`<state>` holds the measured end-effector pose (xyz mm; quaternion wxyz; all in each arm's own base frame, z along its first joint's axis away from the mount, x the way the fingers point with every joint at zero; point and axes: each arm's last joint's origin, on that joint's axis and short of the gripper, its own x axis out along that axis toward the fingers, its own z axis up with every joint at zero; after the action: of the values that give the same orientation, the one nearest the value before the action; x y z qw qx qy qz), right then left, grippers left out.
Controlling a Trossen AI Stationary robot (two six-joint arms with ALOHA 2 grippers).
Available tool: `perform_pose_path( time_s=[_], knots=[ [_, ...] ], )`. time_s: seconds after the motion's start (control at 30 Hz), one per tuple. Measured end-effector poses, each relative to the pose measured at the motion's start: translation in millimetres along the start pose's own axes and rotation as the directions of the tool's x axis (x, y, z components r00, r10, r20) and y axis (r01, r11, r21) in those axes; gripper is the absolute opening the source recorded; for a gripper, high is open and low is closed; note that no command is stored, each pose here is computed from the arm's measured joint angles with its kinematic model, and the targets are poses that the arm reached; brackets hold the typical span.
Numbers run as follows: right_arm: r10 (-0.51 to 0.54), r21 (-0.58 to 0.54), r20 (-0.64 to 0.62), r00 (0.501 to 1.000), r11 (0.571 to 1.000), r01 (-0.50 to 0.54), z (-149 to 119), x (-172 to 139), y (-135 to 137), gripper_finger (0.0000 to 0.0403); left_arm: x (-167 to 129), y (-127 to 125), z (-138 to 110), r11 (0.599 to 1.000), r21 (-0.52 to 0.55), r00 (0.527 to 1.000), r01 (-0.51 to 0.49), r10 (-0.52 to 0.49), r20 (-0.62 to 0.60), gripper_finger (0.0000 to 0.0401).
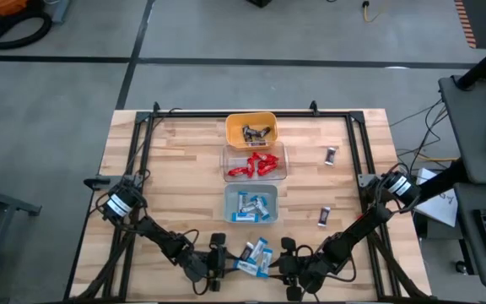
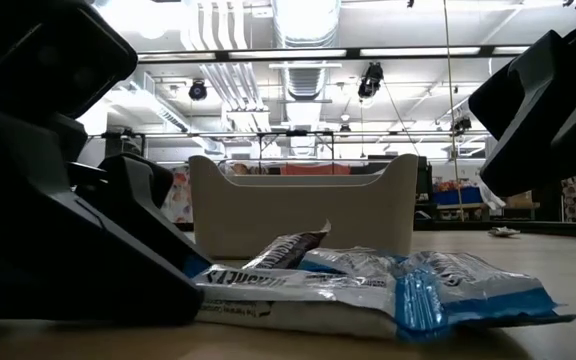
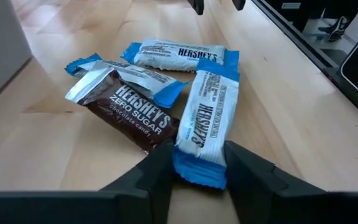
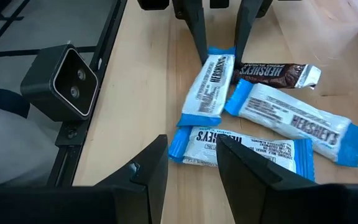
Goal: Organize candy in baskets
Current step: Put the white chocolate bar into the gray bin
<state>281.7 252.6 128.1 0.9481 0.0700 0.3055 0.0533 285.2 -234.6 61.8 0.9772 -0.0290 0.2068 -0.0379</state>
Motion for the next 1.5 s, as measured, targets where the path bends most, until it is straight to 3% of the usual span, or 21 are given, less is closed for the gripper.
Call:
perform_pose_path(
  time_s=[0.47, 0.77, 1.1, 1.33, 1.5],
  knots=[
    [0.001, 0.011, 0.002, 1.000, 1.000, -0.001, 0.2, 0.0, 0.1, 0.0128, -0.2, -0.4, 0.3, 1.000, -0.005, 1.000, 0.012, -0.012, 0.003, 0.0006],
    [0.001, 0.010, 0.002, 1.000, 1.000, -0.001, 0.2, 0.0, 0.1, 0.0128, -1.1, -0.3, 2.9, 1.000, -0.013, 1.000, -0.003, 0.004, 0.025, 0.0001],
    [0.002, 0.010, 0.004, 1.000, 1.000, -0.002, 0.9, -0.5, 0.2, 0.0128, -8.0, -2.2, 21.6, 1.000, -0.020, 0.997, 0.007, -0.006, 0.072, 0.0001],
    [0.023, 0.026, 0.037, 0.999, 0.999, -0.024, 13.7, -11.2, 1.9, 0.0128, -19.7, -0.1, 45.8, 0.995, -0.068, 0.985, -0.069, 0.079, 0.151, 0.0001],
    [0.036, 0.019, 0.060, 0.998, 0.999, -0.038, 23.1, -20.0, 2.6, 0.0128, -40.1, 9.3, 74.4, 0.964, -0.059, 0.948, -0.261, 0.267, 0.173, 0.0001]
  ],
)
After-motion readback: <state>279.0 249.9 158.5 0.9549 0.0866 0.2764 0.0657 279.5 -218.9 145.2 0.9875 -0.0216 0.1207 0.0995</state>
